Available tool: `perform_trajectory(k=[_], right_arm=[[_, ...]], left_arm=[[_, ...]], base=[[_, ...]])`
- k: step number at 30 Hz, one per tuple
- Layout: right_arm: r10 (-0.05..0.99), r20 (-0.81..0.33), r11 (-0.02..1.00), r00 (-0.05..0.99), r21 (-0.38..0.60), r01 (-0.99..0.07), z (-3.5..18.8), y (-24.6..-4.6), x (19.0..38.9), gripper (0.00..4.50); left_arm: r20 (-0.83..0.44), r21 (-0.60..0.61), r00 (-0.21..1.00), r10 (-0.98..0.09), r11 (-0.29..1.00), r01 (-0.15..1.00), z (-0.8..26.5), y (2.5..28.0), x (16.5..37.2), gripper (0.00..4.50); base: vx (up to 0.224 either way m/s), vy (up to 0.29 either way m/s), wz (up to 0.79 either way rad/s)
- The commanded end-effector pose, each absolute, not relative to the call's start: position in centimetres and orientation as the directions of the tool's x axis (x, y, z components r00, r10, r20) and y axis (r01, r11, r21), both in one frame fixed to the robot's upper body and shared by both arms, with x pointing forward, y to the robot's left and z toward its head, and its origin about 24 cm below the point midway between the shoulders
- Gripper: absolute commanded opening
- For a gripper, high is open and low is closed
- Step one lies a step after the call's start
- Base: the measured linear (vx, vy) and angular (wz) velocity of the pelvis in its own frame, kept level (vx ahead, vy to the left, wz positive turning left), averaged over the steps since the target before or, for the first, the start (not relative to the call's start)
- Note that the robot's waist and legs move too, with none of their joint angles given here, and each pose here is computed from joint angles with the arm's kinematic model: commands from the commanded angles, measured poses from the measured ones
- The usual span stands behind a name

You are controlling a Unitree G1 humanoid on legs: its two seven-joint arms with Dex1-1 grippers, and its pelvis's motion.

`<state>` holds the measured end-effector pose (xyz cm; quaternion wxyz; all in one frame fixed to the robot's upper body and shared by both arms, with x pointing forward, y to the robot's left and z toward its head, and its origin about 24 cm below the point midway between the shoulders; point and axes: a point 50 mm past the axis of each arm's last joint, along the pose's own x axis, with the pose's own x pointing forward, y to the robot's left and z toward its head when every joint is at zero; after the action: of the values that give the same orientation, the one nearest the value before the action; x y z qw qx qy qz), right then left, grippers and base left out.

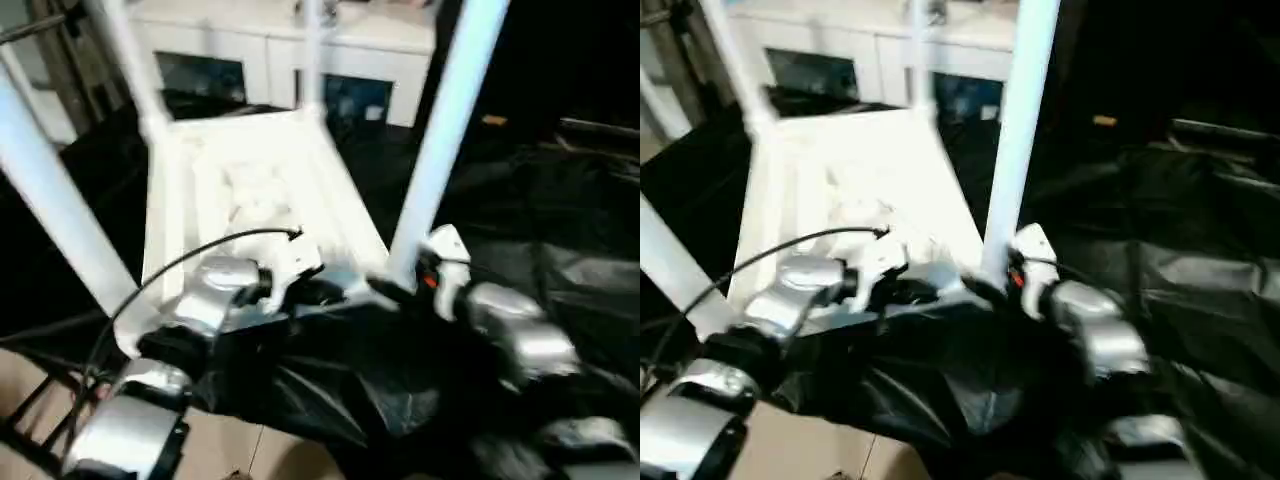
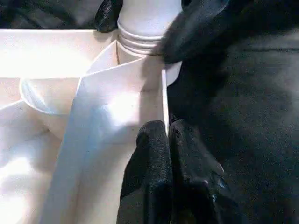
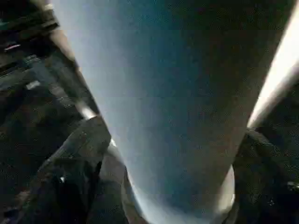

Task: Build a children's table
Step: Rotate leg to tighten

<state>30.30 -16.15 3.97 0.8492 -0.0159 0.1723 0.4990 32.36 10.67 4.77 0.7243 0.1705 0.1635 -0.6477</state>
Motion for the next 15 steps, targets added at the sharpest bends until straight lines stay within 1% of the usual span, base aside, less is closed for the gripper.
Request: perform_trajectory(k=[1,4,6,7,8,9,10,11,13,15], right_arm=[[0.919,-0.274,0.342,0.285,0.189,-0.921,4.0,-14.2,29.3,3.80],[0.929,-0.292,0.296,0.229,0.212,-0.931,4.0,-14.6,29.0,3.80],[0.932,-0.305,0.269,0.193,0.228,-0.936,3.9,-14.7,28.8,3.58],[0.934,-0.308,0.261,0.183,0.233,-0.937,3.9,-14.7,28.7,3.58],[0.935,-0.310,0.253,0.174,0.235,-0.939,3.9,-14.7,28.7,3.49],[0.935,-0.312,0.248,0.169,0.236,-0.940,3.9,-14.7,28.6,3.28],[0.935,-0.314,0.243,0.163,0.237,-0.941,3.9,-14.7,28.6,3.28],[0.936,-0.315,0.240,0.159,0.239,-0.941,3.9,-14.7,28.5,3.15],[0.937,-0.314,0.235,0.153,0.243,-0.941,3.9,-14.6,28.5,3.08],[0.939,-0.308,0.233,0.150,0.252,-0.939,3.8,-14.4,28.5,2.84]], left_arm=[[-0.454,0.055,0.042,-0.890,0.018,0.998,5.2,9.4,32.2,0.00],[-0.456,0.042,0.011,-0.890,-0.009,0.999,5.2,9.9,32.1,0.00],[-0.454,0.039,0.009,-0.891,-0.009,0.999,5.4,10.2,32.3,0.00],[-0.454,0.038,0.006,-0.891,-0.012,0.999,5.5,10.3,32.3,0.00],[-0.453,0.037,0.002,-0.891,-0.016,0.999,5.5,10.3,32.4,0.00],[-0.454,0.036,0.000,-0.891,-0.018,0.999,5.6,10.4,32.4,0.00],[-0.455,0.035,-0.003,-0.890,-0.021,0.999,5.6,10.4,32.4,0.00],[-0.457,0.035,-0.004,-0.889,-0.023,0.999,5.5,10.4,32.4,0.00],[-0.459,0.036,-0.006,-0.888,-0.025,0.999,5.5,10.5,32.4,0.00],[-0.460,0.037,-0.003,-0.888,-0.023,0.999,5.5,10.5,32.4,0.00]], base=[[0.000,0.000,0.00],[0.000,0.000,0.00],[0.000,0.000,0.00],[0.000,0.000,0.00],[0.000,0.000,0.00],[0.000,0.000,0.00],[0.000,0.000,0.00],[0.000,0.000,0.00],[0.000,0.000,0.00],[0.000,0.000,0.00]])
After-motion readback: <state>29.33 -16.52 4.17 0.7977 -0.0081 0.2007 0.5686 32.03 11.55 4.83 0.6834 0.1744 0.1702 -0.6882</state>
